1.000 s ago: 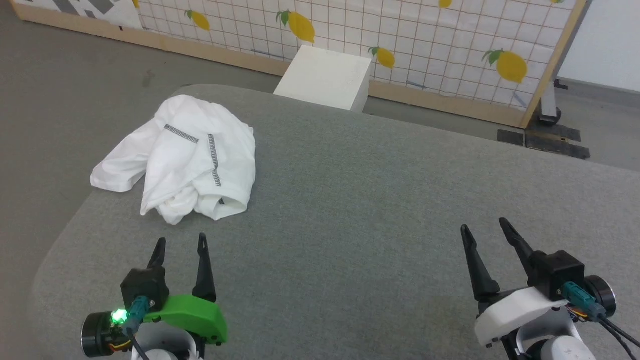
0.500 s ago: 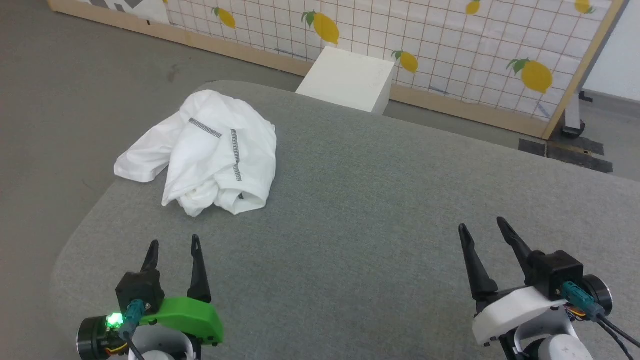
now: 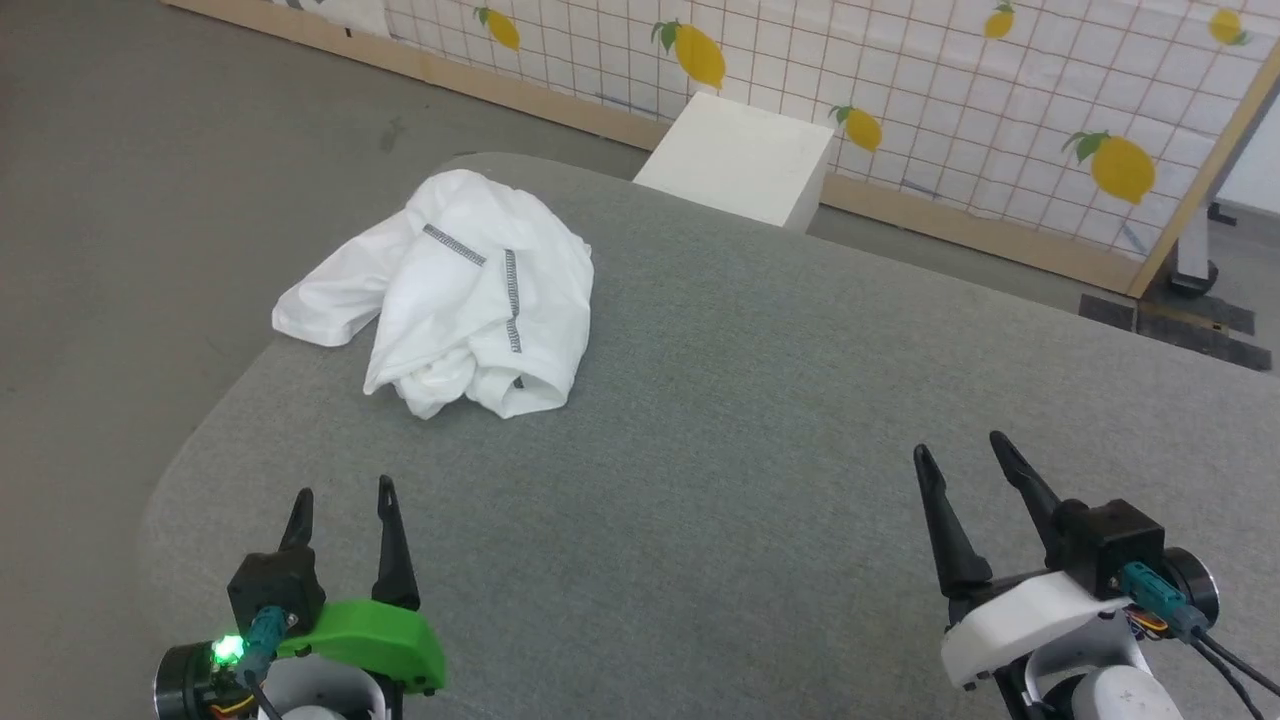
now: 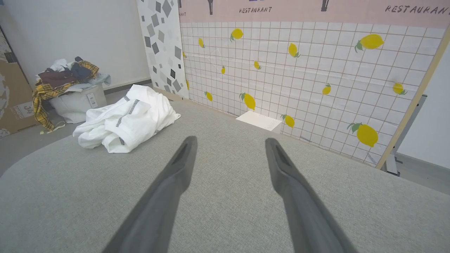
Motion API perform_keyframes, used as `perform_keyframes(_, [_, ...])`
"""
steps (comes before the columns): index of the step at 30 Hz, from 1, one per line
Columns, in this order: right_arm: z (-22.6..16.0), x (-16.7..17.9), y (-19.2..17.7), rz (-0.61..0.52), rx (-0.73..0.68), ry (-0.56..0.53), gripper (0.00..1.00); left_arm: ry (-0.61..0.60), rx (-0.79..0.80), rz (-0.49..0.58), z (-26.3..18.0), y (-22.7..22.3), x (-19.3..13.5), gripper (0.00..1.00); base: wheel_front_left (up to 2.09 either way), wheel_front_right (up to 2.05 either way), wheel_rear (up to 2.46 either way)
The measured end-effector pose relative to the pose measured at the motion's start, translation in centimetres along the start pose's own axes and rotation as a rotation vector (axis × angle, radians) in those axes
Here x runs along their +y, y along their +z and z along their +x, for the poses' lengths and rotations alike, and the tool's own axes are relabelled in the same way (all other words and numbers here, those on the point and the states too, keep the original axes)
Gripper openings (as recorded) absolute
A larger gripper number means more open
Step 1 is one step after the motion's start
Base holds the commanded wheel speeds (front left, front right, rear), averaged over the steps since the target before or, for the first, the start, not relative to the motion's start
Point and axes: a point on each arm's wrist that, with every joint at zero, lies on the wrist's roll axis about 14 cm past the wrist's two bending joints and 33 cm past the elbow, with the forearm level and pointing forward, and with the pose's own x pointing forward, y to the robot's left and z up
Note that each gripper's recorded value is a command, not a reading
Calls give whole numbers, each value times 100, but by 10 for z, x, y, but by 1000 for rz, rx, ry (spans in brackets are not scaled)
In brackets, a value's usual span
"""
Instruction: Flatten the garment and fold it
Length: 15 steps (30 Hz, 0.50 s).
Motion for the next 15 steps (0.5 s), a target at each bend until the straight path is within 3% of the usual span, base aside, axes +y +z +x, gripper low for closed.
perform_keyframes(15, [14, 18, -3, 17, -2, 58, 100, 43, -24, 6, -2, 5, 16, 100, 0, 0, 0])
